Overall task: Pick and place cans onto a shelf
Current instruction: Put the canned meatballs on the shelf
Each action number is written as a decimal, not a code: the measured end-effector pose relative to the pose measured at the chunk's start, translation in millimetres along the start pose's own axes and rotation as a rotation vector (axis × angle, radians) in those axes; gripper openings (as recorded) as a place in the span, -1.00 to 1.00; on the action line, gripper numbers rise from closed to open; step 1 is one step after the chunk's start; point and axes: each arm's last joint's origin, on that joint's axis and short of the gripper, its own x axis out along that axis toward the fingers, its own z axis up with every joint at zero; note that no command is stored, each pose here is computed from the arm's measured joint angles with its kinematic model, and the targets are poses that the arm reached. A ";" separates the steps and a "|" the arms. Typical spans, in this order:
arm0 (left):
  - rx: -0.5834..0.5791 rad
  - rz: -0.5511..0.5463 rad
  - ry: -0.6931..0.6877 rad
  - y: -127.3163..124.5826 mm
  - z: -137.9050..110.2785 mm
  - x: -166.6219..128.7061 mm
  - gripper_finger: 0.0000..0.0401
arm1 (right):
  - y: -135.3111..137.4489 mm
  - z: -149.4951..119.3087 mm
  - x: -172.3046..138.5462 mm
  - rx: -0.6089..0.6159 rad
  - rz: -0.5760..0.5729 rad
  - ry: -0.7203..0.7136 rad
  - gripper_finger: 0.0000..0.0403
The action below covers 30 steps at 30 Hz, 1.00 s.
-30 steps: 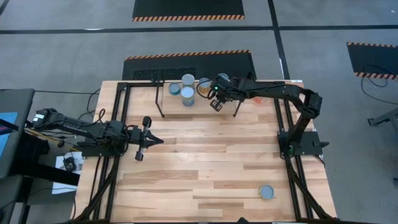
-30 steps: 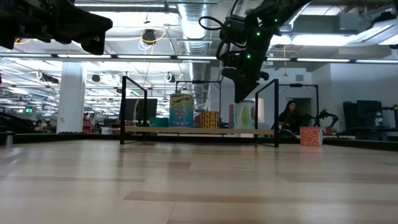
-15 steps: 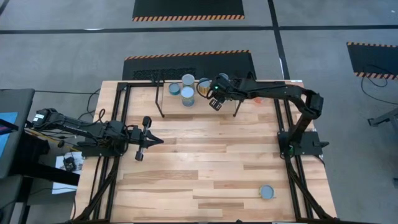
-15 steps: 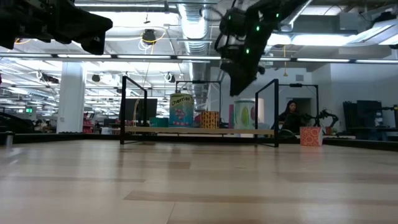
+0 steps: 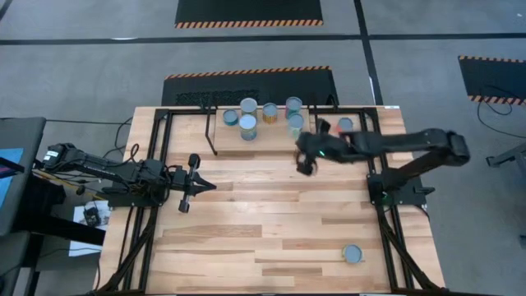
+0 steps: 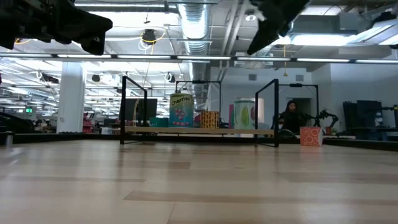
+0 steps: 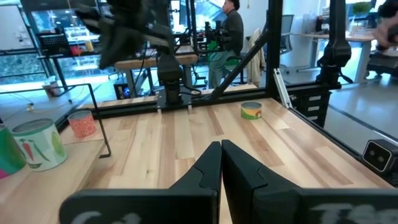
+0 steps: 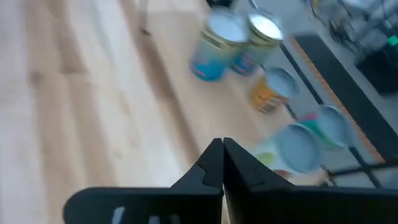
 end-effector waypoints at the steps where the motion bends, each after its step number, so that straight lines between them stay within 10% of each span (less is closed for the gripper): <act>1: -0.003 0.000 0.000 0.0 0.0 0.0 -0.99 | 6.8 -8.6 -2.3 0.003 0.026 -0.041 -0.90; 9: -0.011 0.000 0.000 0.0 0.0 0.0 -0.99 | 51.1 -74.3 -11.0 0.052 0.206 -0.232 -0.96; 30: -0.004 0.007 -0.001 0.2 0.1 0.0 -0.99 | -54.9 -154.4 3.8 0.755 -0.541 0.138 -0.97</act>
